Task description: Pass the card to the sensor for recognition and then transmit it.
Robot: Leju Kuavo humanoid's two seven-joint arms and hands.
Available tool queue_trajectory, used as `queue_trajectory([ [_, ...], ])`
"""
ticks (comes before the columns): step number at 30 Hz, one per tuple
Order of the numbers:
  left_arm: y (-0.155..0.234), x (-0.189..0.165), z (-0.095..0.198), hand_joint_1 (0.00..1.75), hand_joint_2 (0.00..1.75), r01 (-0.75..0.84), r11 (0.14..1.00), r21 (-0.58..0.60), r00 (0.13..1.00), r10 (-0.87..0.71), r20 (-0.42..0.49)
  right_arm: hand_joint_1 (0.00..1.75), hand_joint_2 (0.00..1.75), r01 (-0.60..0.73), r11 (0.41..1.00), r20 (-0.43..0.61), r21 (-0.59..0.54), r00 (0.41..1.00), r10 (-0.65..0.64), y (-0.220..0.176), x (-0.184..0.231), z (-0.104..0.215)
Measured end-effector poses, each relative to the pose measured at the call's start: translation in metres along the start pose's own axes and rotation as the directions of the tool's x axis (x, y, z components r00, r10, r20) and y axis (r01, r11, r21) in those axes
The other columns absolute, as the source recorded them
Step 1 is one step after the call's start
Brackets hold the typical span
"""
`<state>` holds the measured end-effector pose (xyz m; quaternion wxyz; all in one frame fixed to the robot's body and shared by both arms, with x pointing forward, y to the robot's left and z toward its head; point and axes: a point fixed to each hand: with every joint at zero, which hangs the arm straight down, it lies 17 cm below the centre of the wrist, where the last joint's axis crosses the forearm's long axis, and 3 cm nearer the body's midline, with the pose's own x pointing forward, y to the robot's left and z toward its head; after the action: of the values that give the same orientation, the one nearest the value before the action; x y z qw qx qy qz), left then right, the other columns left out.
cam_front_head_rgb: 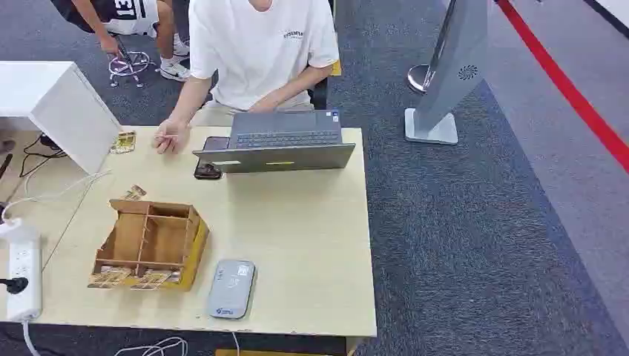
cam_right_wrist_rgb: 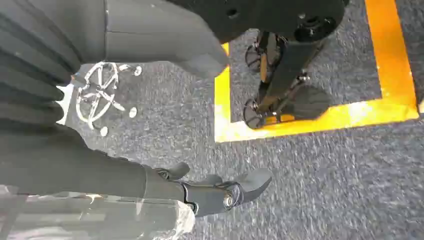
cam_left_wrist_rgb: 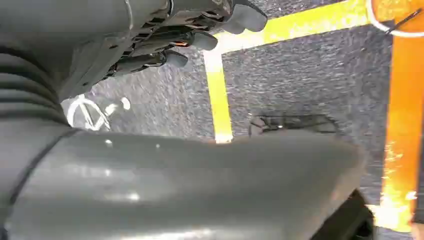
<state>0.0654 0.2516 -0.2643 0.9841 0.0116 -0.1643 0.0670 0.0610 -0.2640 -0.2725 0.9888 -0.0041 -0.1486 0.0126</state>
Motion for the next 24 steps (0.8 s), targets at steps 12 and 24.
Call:
queue_trajectory([
  [12,-0.014,0.030,0.019,0.00,1.75,-0.153,0.986,0.067,0.982,0.144,0.122,0.00,1.75,-0.098,0.994,0.140,-0.047,0.985,0.104,-0.002,0.040,-0.002],
  [24,0.047,0.013,0.018,0.00,0.00,-0.401,0.847,0.349,0.915,0.386,0.114,0.00,1.75,-0.762,0.647,0.265,-0.002,0.624,0.735,0.031,0.023,0.004],
])
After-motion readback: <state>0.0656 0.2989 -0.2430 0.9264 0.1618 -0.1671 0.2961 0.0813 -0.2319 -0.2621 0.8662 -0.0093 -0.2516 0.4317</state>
